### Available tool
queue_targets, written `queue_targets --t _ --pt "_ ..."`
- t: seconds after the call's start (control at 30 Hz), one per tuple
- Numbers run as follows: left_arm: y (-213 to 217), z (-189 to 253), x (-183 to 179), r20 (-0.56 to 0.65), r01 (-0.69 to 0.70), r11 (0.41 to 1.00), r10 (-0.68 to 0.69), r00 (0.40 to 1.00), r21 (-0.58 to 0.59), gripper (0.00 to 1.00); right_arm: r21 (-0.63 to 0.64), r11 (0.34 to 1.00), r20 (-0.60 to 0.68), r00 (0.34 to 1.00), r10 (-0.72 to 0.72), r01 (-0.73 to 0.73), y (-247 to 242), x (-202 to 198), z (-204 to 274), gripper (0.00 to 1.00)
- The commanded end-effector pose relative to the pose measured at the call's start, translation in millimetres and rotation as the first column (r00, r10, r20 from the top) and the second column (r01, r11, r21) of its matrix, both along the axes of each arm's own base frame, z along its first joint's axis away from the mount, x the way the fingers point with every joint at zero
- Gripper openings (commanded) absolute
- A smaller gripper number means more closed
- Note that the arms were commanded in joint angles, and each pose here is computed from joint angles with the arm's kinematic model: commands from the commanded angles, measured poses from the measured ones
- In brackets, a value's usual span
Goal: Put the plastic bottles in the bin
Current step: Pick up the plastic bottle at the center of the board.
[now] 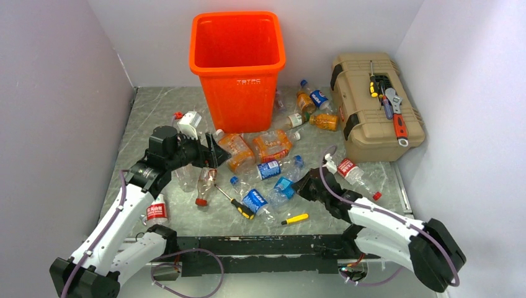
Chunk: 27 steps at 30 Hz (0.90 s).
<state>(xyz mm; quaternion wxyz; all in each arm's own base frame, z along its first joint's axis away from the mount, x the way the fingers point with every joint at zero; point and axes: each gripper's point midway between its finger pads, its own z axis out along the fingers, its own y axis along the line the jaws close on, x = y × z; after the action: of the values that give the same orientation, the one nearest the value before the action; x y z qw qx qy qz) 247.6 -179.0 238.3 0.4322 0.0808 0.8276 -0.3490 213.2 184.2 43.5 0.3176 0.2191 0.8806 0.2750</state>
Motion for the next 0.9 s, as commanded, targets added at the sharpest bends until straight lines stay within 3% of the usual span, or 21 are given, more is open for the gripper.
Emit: queue_targets --t 0.0,0.2,0.4,0.5,0.63,0.73,0.87 --pt "-1 4 3 0.018 -0.003 1.0 0.003 1.0 -0.015 0.92 -0.018 0.992 0.241 0.962 0.128 -0.127 12 11 57 0.0" --pt "9 14 9 0.066 -0.085 0.996 0.086 0.994 -0.025 0.96 -0.177 0.95 0.479 0.821 0.31 -0.255 1 -4 139 0.0" --pt "19 65 13 0.23 -0.163 0.968 0.206 0.951 -0.192 0.99 -0.293 0.818 0.625 0.548 0.555 -0.495 32 -35 212 0.0" --pt "9 107 -1 0.383 -0.039 0.96 0.149 0.912 -0.279 0.99 -0.37 0.744 0.653 0.414 0.634 -0.556 49 -48 228 0.0" --pt "-20 151 -29 0.548 0.244 0.947 -0.093 0.831 -0.209 0.99 -0.432 0.691 0.679 0.295 0.672 -0.58 72 -60 239 0.0" --pt "-43 156 -37 0.509 0.417 0.893 -0.283 0.813 -0.17 1.0 -0.457 0.681 0.704 0.235 0.67 -0.572 86 -61 245 0.0" --pt "-64 142 -39 0.449 0.545 0.817 -0.422 0.788 -0.189 1.0 -0.464 0.692 0.736 0.194 0.648 -0.553 97 -60 253 0.0"
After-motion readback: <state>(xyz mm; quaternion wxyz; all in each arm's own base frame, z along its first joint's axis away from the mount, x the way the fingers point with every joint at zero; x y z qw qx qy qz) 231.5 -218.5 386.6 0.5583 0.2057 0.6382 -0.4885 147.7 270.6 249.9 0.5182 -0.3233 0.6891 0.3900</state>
